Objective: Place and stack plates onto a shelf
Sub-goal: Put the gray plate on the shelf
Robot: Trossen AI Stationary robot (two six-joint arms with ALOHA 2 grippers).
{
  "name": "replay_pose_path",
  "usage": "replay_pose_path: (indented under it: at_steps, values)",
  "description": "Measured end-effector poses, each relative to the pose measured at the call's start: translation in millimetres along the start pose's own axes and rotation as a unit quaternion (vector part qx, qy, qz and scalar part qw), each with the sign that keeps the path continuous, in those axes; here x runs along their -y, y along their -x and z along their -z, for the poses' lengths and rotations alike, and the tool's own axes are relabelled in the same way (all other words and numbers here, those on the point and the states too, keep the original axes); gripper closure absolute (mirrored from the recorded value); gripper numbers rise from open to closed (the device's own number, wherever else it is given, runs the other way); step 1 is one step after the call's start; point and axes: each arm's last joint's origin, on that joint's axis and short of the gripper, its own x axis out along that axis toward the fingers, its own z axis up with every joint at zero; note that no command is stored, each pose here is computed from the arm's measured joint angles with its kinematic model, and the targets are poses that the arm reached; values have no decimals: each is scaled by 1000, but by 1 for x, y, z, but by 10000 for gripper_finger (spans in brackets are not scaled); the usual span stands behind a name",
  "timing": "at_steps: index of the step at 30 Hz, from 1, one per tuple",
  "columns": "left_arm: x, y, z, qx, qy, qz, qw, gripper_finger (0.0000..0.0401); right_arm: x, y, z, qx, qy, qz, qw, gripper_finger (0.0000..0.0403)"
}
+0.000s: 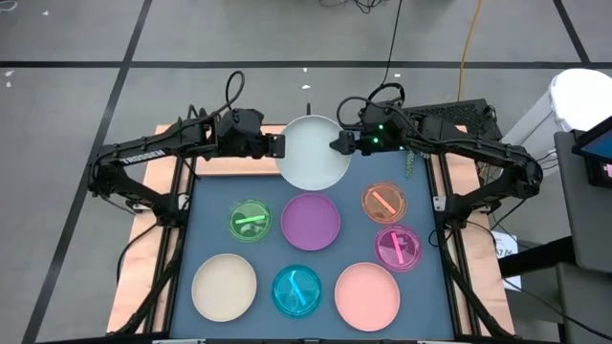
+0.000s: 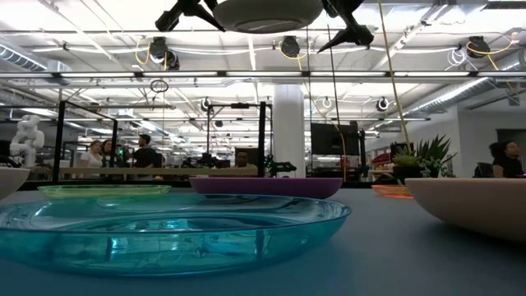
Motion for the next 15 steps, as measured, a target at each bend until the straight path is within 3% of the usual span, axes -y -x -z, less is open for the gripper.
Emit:
replay_pose_path:
  at_steps: [11,15]
  values:
    - [-13,-5,-14,10,1,-19,1000,385,1,2,-4,-26,-12,-28,999,46]
    - [-20,-7,-20,9,-3,-33,999,385,-1,5,-10,-23,-20,-63,998,46]
